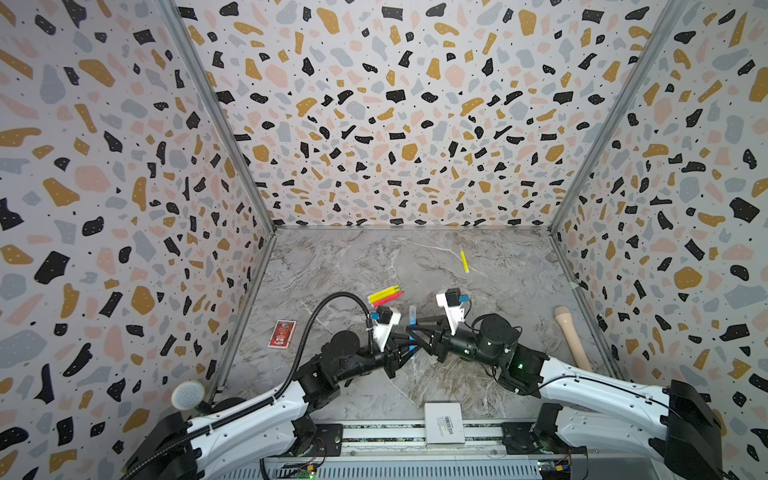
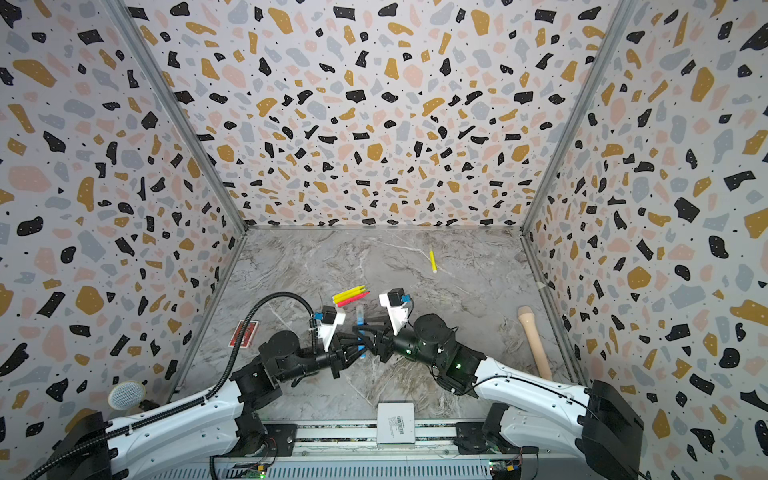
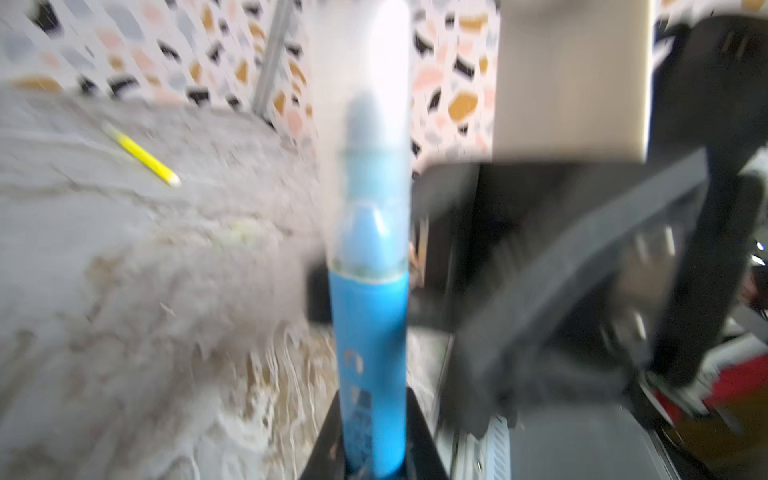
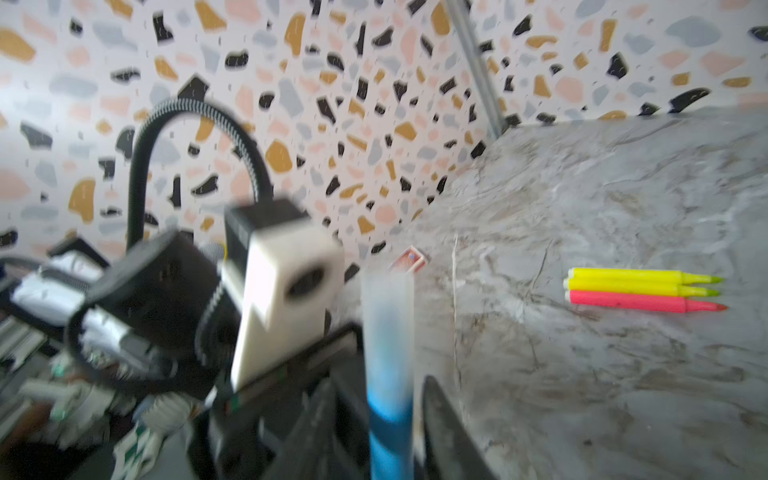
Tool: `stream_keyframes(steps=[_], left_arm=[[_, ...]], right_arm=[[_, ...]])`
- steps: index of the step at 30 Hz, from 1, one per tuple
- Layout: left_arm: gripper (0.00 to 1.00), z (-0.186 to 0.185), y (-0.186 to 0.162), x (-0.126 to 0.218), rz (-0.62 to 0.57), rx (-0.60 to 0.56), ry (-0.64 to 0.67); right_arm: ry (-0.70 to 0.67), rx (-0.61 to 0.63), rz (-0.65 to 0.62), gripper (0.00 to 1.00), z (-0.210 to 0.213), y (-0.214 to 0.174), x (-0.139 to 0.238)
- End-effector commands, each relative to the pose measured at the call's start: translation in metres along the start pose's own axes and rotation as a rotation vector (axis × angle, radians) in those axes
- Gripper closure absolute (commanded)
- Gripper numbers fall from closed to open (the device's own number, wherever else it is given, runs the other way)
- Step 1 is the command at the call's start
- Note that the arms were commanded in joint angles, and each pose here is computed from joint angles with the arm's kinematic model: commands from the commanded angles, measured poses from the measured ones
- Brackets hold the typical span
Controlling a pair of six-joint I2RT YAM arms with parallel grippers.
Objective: Insert the pens into the pen caps
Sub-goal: 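Close the right gripper on the capped blue pen while the left gripper holds it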
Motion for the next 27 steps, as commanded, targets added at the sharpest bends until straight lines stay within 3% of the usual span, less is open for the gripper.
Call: stream_keyframes(steps=[1,3,10,13,19,27], left_arm=[[1.00,-0.025,0.037,0.004,-0.195,-0.073,-0.143],[1.00,-0.029,0.036,0.006,-0.187,-0.078,-0.180],[1.00,-0.036,0.034,0.010,-0.170,-0.091,-0.239],[1.00,-0.039,0.034,0.010,-0.157,-0.094,-0.258],[1.00,-0.042,0.035,0.008,-0.147,-0.096,-0.287],[1.00,-0.042,0.033,0.007,-0.136,-0.091,-0.295]], right_arm=[[0.072,0.071,0.027,0.49,0.013,0.027,0.019],[0.075,0.120,-0.027,0.43,0.015,0.050,0.035],[0.041,0.148,-0.027,0.42,-0.001,0.065,0.059],[0.086,0.154,-0.016,0.44,0.000,0.064,0.058],[0.299,0.199,0.031,0.46,0.011,0.064,0.044],[0.367,0.208,0.062,0.54,0.010,0.069,0.027]])
Point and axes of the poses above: each gripper's point midway between its finger pads, its own x axis back along the fingers, its own z axis along the line the jaws close on, y = z × x, the point moved 8 cm from there along x, back along the fingers, and after that the axes turned 7 degrees about x, right-handed, at the moved point
